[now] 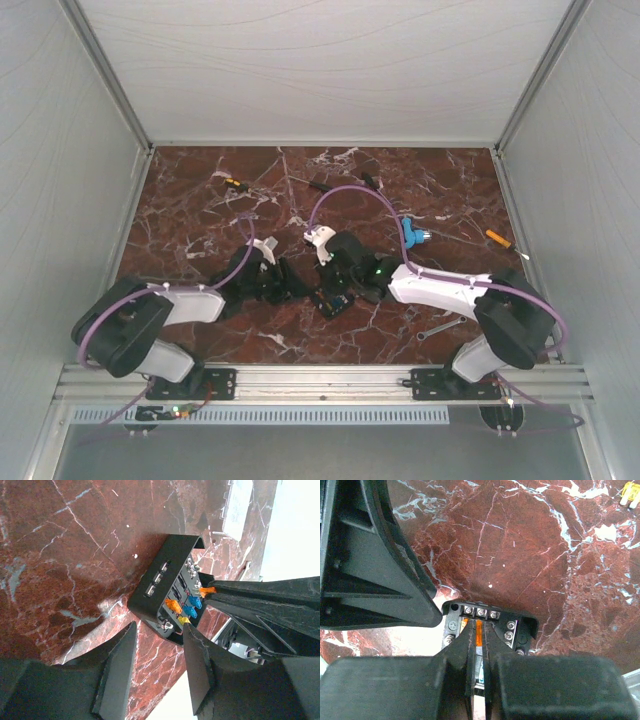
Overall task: Snap on the fuse box
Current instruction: Install the fuse at the fuse box base.
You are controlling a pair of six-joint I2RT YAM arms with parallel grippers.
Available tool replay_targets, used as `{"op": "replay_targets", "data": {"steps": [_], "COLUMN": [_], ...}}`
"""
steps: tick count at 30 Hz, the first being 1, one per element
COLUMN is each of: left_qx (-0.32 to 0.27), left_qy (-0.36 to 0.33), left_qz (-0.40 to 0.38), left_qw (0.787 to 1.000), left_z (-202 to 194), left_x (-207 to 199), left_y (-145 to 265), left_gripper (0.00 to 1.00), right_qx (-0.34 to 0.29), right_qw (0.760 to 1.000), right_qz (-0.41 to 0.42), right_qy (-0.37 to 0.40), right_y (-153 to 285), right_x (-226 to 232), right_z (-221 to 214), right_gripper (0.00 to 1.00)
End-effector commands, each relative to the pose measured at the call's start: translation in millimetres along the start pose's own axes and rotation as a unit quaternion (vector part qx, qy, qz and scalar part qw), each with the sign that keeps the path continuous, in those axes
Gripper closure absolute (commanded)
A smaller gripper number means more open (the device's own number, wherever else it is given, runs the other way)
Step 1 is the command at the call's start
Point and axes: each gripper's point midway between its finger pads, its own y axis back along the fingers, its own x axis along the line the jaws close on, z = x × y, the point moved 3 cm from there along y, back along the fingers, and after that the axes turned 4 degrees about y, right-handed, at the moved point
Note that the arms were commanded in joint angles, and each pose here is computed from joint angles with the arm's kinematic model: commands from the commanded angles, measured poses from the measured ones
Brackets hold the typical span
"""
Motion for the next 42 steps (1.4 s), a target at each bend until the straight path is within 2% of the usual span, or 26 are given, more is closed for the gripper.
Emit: {"op": "replay_targets", "data": {"steps": [1,19,39,42], "left_qx": [-0.014,0.014,0.019,0.02], "left_qy": [0.001,0.03,0.038,0.038], "left_qz": [-0.033,-0.013,-0.013,-0.014], "left_qw": [0.999,0.999,0.999,0.999], "left_z": [14,9,6,6], "left_x": [-22,-10,-7,-7], "left_y": [-6,-19,-19,-19], "left_gripper": [0.58,0.71,0.8,0.8], "right_qx": [-0.019,0.01,0.02,0.023], "right_qw": [1.0,0.999,0.998,0.999], "right_qz": [-0.012,-0.022,-0.037,-0.034], "right_qy": [-0.012,-0.022,-0.036,-0.033], "right_y": [-9,-11,-19,-18], "right_x": [2,6,8,10], "right_z": [3,-16,-22,-22], "right_gripper": [1.0,1.0,1.0,0.97]}}
